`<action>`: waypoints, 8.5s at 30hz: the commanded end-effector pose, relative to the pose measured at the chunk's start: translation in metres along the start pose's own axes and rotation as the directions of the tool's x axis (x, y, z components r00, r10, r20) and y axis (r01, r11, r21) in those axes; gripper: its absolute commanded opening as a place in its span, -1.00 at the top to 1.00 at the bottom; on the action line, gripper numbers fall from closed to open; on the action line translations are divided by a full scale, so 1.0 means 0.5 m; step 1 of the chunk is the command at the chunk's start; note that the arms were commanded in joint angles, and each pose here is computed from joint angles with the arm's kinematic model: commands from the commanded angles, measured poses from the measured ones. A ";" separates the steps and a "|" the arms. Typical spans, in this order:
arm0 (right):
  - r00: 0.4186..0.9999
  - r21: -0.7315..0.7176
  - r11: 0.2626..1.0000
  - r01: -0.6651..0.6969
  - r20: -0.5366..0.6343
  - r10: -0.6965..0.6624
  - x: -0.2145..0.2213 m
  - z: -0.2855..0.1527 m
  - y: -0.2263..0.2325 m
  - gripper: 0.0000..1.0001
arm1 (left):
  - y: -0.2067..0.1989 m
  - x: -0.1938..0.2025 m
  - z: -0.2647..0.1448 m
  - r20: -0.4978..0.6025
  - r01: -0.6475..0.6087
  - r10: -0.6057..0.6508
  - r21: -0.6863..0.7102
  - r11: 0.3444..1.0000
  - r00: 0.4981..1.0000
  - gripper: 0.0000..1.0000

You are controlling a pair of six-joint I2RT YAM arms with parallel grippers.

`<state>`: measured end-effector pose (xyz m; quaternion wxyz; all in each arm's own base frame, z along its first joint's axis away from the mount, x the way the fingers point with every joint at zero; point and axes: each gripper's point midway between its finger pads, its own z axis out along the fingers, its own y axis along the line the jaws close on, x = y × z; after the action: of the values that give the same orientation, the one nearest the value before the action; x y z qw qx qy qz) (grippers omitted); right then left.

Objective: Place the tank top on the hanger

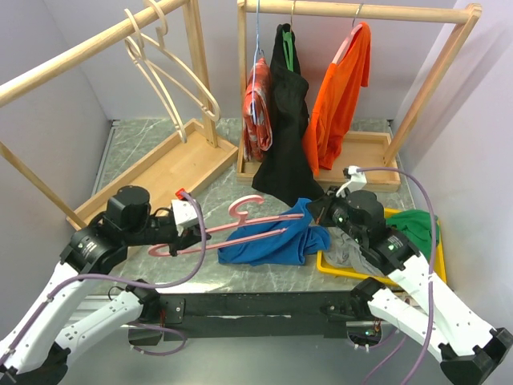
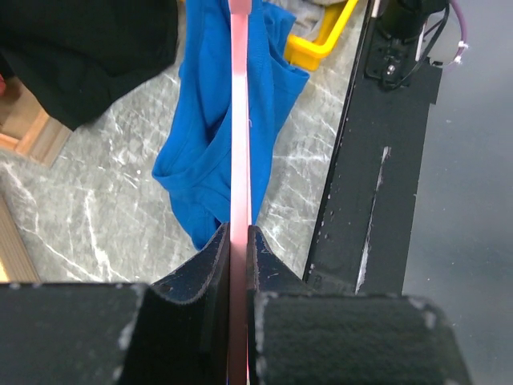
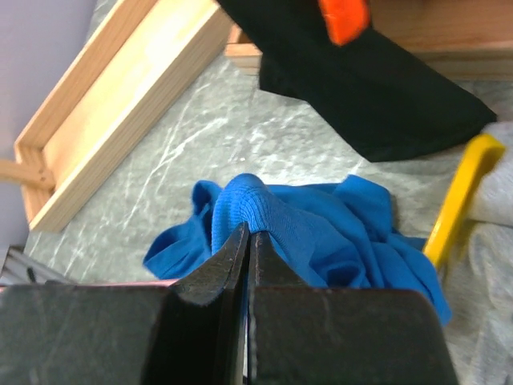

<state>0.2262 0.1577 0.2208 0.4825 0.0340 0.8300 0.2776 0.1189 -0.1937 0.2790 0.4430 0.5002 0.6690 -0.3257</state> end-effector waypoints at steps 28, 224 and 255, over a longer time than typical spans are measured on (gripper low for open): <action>0.998 -0.128 0.990 0.061 -0.002 -0.061 -0.106 -0.019 0.110 1.00 | -0.008 -0.068 -0.002 0.184 -0.082 0.080 0.004 0.997 0.980 0.98; 0.816 0.572 0.785 0.235 0.323 -0.480 -0.098 -0.005 0.029 1.00 | 0.164 0.187 0.325 0.307 0.832 -0.785 -0.342 0.436 0.538 0.97; 0.803 0.687 0.724 0.067 0.394 -0.448 -0.158 -0.044 -0.061 1.00 | 0.162 0.169 0.228 0.350 0.812 -0.746 -0.394 0.431 0.566 0.98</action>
<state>0.2613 0.1126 0.2691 0.6838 0.1200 0.7136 -0.0940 0.2097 -0.2383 0.1393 0.3785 -0.0333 0.8622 -0.3351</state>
